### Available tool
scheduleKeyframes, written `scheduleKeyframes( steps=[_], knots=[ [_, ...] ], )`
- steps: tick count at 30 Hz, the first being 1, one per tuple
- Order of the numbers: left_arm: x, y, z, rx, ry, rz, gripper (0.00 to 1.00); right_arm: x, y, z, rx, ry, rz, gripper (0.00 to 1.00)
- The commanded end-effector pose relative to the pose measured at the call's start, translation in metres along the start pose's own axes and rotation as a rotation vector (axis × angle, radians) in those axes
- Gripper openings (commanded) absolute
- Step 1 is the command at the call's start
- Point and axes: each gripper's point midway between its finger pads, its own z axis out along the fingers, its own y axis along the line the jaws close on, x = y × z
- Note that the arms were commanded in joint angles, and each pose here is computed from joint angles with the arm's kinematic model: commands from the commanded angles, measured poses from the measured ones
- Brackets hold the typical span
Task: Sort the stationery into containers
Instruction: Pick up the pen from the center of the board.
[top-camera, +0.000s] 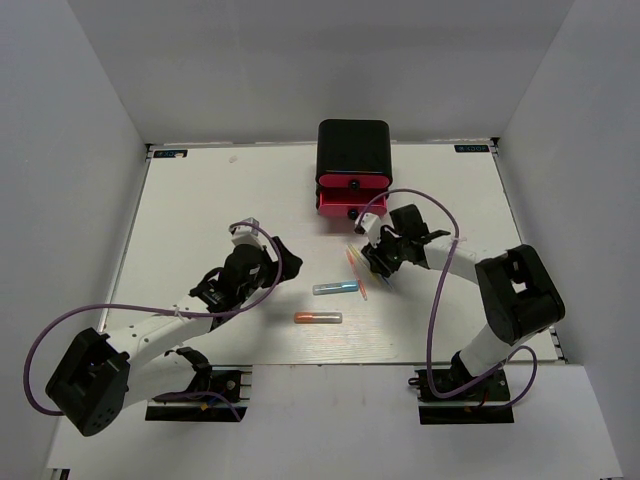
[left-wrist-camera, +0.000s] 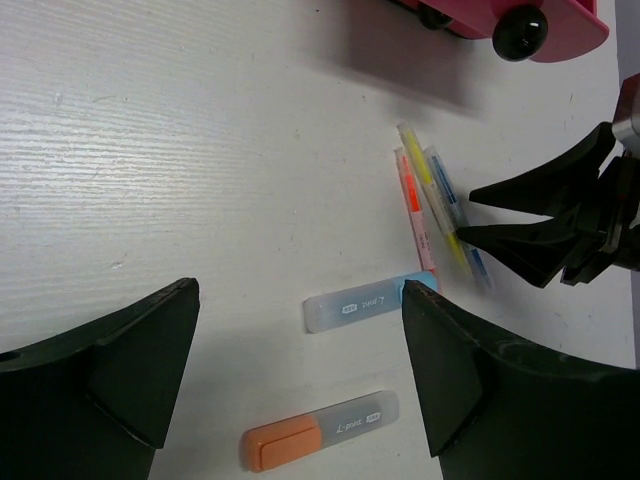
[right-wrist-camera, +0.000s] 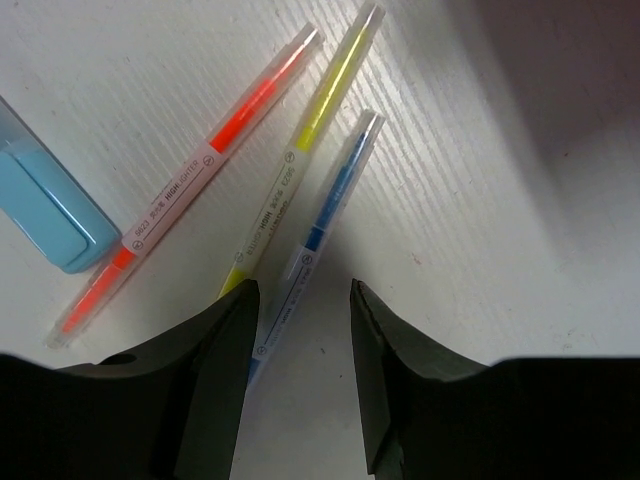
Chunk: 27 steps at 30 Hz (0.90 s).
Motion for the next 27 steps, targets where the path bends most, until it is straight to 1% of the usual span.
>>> scheduleKeyframes(
  steps=[1, 3, 5, 6, 7, 10, 11, 13, 14, 15, 17, 18, 22, 23, 24, 26, 27],
  knots=[
    [-0.009, -0.002, 0.000, -0.017, -0.020, -0.042, 0.93, 0.000, -0.003, 0.002, 0.032, 0.004, -0.006, 0.48],
    [-0.011, -0.002, 0.000, -0.024, -0.027, -0.062, 0.97, 0.005, -0.005, 0.002, 0.048, 0.021, -0.004, 0.48],
    [-0.008, 0.001, -0.003, -0.023, -0.028, -0.084, 0.99, 0.008, -0.001, 0.004, 0.043, 0.029, -0.010, 0.44],
    [-0.009, 0.002, -0.002, -0.031, -0.036, -0.084, 0.99, 0.010, -0.004, 0.003, 0.050, 0.033, -0.008, 0.41],
    [-0.010, 0.001, -0.004, -0.022, -0.044, -0.086, 0.99, 0.010, -0.003, 0.003, 0.047, 0.034, -0.016, 0.35],
    [-0.010, 0.001, -0.003, -0.014, -0.051, -0.089, 0.92, 0.009, -0.002, 0.001, 0.041, 0.034, -0.023, 0.24],
    [-0.009, 0.002, -0.003, -0.013, -0.052, -0.089, 0.88, 0.002, -0.004, 0.000, 0.039, 0.018, -0.031, 0.18],
    [-0.011, 0.001, -0.003, -0.006, -0.058, -0.091, 0.82, 0.000, -0.005, -0.005, 0.032, 0.011, -0.042, 0.12],
    [-0.011, -0.003, -0.003, 0.011, -0.057, -0.093, 0.80, -0.005, -0.006, -0.008, 0.034, 0.002, -0.053, 0.08],
    [-0.009, -0.001, -0.001, 0.002, -0.049, -0.091, 0.72, -0.013, -0.006, -0.011, 0.024, -0.020, -0.078, 0.06],
    [-0.010, -0.009, 0.001, 0.030, -0.045, -0.094, 0.63, -0.030, -0.010, -0.024, 0.029, -0.065, -0.145, 0.02],
    [-0.007, -0.006, 0.003, 0.020, -0.036, -0.082, 0.61, -0.038, -0.006, -0.027, -0.001, -0.098, -0.158, 0.02],
    [-0.010, -0.014, 0.006, 0.043, -0.033, -0.085, 0.60, -0.084, -0.006, -0.056, -0.002, -0.242, -0.268, 0.00],
    [-0.008, -0.012, 0.008, 0.037, -0.027, -0.072, 0.62, -0.095, -0.004, -0.062, -0.015, -0.280, -0.299, 0.00],
    [-0.011, -0.015, 0.007, 0.043, -0.033, -0.074, 0.62, -0.116, -0.009, -0.074, 0.000, -0.325, -0.327, 0.00],
    [-0.011, -0.018, 0.009, 0.049, -0.026, -0.064, 0.63, -0.135, -0.007, -0.084, -0.016, -0.383, -0.359, 0.00],
    [-0.011, -0.018, 0.009, 0.049, -0.026, -0.064, 0.64, -0.156, -0.012, -0.096, 0.004, -0.427, -0.390, 0.00]
  ],
)
